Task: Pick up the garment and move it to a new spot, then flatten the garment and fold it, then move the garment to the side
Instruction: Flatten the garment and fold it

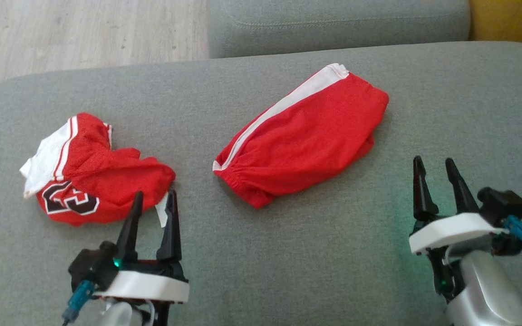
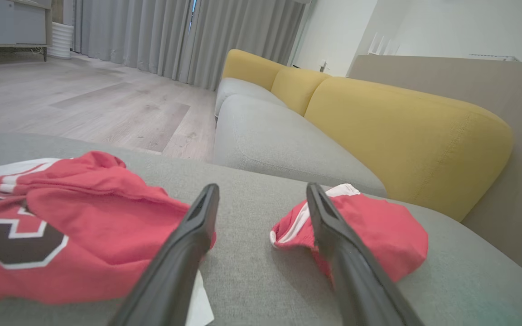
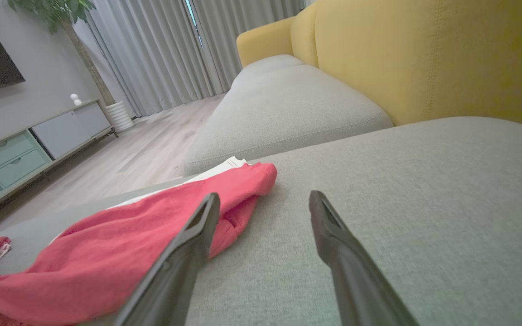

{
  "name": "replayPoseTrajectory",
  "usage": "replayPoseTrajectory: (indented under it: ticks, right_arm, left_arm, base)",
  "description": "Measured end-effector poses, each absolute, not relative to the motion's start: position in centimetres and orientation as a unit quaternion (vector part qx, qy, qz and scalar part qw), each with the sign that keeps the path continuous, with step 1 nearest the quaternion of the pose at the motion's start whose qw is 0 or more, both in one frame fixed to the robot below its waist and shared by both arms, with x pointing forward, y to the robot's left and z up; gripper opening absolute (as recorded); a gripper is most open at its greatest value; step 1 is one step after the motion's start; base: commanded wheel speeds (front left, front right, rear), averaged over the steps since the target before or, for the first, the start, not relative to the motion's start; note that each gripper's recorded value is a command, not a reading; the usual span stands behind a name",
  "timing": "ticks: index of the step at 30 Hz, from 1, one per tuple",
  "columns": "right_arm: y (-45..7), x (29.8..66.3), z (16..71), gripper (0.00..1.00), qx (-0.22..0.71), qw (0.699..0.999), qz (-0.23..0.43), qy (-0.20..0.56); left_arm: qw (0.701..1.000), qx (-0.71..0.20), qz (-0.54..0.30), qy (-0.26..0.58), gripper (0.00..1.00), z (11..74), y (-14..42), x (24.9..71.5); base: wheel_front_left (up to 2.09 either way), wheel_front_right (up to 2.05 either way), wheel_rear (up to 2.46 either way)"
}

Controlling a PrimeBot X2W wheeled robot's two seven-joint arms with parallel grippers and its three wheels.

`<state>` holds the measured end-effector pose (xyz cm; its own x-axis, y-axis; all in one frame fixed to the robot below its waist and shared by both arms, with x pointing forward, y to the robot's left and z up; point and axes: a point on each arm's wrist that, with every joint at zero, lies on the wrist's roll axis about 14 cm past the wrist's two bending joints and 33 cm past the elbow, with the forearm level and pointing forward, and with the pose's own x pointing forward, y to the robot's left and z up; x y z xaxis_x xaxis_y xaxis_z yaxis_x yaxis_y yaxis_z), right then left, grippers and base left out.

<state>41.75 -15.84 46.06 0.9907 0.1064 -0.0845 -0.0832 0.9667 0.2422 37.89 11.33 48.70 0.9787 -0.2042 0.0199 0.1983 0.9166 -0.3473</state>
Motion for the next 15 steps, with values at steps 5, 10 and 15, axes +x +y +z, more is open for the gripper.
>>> replayPoseTrajectory:
  ticks: [5, 10, 15]
  right_arm:
    - [-15.5, 42.2, 45.6, 1.0, 0.116, 0.991, 0.049, 0.054]
    - [-14.7, 44.2, 45.2, 1.0, 0.123, 0.988, 0.055, 0.073]
    - [-13.9, 48.1, 45.5, 1.0, 0.143, 0.984, 0.055, 0.09]
  left_arm:
    - [0.978, -0.178, -0.106, 0.018, 1.0, 47.9, 11.2, 37.5]
    - [0.979, -0.178, -0.098, 0.023, 1.0, 47.4, 11.6, 38.0]
    - [0.981, -0.173, -0.088, 0.022, 1.0, 47.3, 12.5, 38.7]
  base:
    - [0.0, 0.0, 0.0]
    - [0.0, 0.0, 0.0]
    - [0.0, 0.0, 0.0]
